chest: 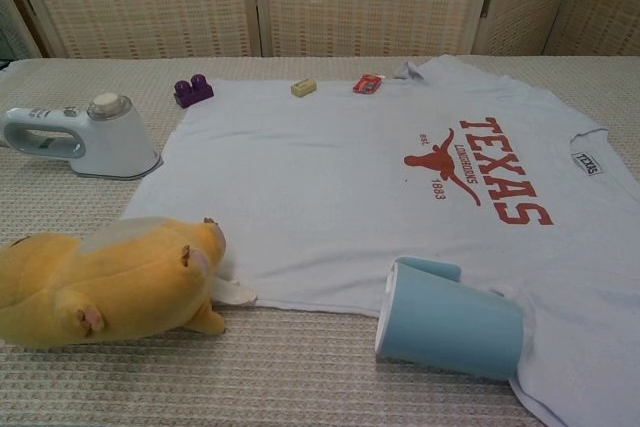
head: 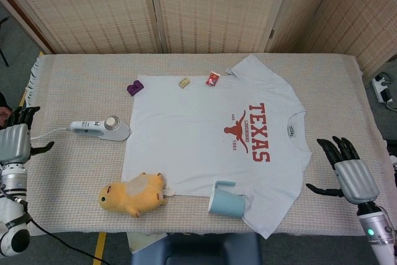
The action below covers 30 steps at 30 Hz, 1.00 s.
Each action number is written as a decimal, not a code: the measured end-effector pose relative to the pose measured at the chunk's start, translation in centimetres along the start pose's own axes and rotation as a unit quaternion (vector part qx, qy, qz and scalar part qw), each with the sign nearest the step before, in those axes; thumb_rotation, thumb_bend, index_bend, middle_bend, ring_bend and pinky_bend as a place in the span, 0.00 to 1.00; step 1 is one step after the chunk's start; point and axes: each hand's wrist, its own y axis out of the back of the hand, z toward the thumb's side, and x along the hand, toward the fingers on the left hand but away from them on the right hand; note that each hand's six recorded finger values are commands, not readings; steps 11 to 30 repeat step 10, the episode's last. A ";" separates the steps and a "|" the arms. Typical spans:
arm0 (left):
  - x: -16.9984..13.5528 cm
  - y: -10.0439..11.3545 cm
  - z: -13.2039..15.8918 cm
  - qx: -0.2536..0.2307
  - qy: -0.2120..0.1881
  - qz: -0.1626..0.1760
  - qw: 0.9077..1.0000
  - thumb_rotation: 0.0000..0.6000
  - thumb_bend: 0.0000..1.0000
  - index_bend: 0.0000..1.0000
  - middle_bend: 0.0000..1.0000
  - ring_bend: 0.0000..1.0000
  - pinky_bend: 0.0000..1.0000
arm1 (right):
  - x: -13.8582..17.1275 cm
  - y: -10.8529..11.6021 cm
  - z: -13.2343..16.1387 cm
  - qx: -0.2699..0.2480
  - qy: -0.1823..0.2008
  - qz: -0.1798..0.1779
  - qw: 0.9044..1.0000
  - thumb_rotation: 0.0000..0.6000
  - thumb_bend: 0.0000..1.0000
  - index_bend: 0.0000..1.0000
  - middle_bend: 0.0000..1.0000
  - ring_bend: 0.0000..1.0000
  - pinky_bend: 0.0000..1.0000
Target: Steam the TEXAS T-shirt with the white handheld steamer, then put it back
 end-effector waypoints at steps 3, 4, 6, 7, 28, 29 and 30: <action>-2.5 0.6 -1.0 0.008 -0.004 -0.003 1.000 1.00 0.18 0.21 0.21 0.10 0.17 | 0.6 0.4 -0.5 0.009 -0.014 -0.011 1.000 0.74 0.05 0.00 0.11 0.00 0.03; -3.3 0.8 -1.3 0.011 -0.008 -0.005 1.000 1.00 0.18 0.22 0.21 0.10 0.17 | 0.8 0.5 -0.7 0.009 -0.017 -0.015 1.000 0.74 0.05 0.00 0.10 0.00 0.03; -5.1 1.0 -1.5 0.016 -0.016 -0.009 1.000 1.00 0.18 0.22 0.21 0.10 0.17 | 1.3 0.8 -0.9 0.007 -0.023 -0.026 0.999 0.75 0.05 0.00 0.10 0.00 0.03; -5.8 1.0 -1.6 0.017 -0.020 -0.011 1.000 1.00 0.18 0.22 0.21 0.10 0.17 | 1.5 0.9 -1.0 0.006 -0.026 -0.030 0.999 0.75 0.05 0.00 0.10 0.00 0.04; -8.4 1.0 -1.9 0.020 -0.025 -0.023 0.999 1.00 0.18 0.22 0.21 0.10 0.17 | 2.3 1.0 -1.2 0.007 -0.032 -0.037 0.999 0.76 0.05 0.00 0.10 0.00 0.05; -8.4 1.0 -1.9 0.020 -0.025 -0.023 0.999 1.00 0.18 0.22 0.21 0.10 0.17 | 2.3 1.0 -1.2 0.007 -0.032 -0.037 0.999 0.76 0.05 0.00 0.10 0.00 0.05; -8.4 1.0 -1.9 0.020 -0.025 -0.023 0.999 1.00 0.18 0.22 0.21 0.10 0.17 | 2.3 1.0 -1.2 0.007 -0.032 -0.037 0.999 0.76 0.05 0.00 0.10 0.00 0.05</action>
